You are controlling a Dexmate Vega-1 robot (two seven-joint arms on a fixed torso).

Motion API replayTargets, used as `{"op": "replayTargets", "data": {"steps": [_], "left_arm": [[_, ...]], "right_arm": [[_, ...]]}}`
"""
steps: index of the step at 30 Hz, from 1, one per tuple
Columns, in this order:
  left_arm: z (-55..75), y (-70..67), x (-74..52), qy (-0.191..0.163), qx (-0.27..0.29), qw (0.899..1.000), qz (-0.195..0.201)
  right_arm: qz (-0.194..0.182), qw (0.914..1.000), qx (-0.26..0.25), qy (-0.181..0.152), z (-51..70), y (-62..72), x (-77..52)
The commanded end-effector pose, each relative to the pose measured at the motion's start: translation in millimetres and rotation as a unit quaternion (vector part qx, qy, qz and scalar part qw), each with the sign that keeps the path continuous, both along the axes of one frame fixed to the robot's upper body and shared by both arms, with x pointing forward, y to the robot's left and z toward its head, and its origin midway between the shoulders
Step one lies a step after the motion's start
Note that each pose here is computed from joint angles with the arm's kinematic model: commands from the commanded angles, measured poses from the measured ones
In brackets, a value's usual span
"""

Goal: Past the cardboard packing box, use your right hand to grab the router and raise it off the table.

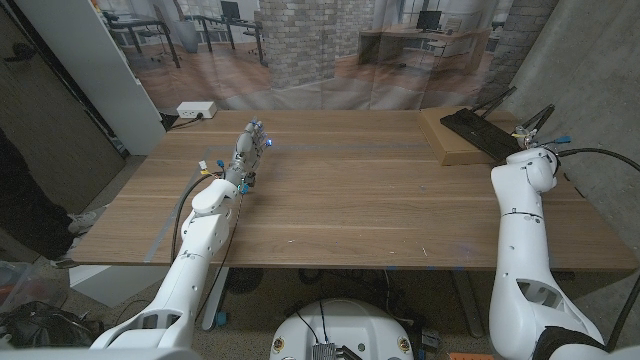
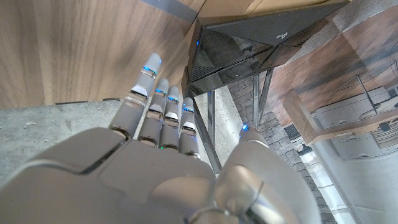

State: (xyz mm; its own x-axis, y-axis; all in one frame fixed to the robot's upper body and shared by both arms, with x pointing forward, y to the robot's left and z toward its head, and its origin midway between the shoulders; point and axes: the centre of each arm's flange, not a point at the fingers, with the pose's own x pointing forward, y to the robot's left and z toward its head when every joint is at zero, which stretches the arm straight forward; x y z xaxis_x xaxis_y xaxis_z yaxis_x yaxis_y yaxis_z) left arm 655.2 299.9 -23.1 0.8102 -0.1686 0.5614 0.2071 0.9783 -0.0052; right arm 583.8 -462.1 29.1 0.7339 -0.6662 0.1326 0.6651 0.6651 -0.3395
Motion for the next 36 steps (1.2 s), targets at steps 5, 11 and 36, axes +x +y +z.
{"op": "replayTargets", "data": {"steps": [5, 11, 36], "left_arm": [[1.2, 1.1, 2.3, 0.000, -0.003, 1.000, 0.000], [0.8, 2.0, 3.5, 0.001, -0.003, 1.000, 0.002], [3.4, 2.3, 8.0, 0.000, -0.004, 1.000, 0.001]], "right_arm": [[0.022, 0.9992, 0.031, 0.010, 0.1, -2.3, 3.3], [0.036, 0.9984, 0.042, 0.013, 2.1, -2.9, 6.5], [0.038, 0.9971, 0.042, 0.050, 10.9, -0.5, 15.0]]}}
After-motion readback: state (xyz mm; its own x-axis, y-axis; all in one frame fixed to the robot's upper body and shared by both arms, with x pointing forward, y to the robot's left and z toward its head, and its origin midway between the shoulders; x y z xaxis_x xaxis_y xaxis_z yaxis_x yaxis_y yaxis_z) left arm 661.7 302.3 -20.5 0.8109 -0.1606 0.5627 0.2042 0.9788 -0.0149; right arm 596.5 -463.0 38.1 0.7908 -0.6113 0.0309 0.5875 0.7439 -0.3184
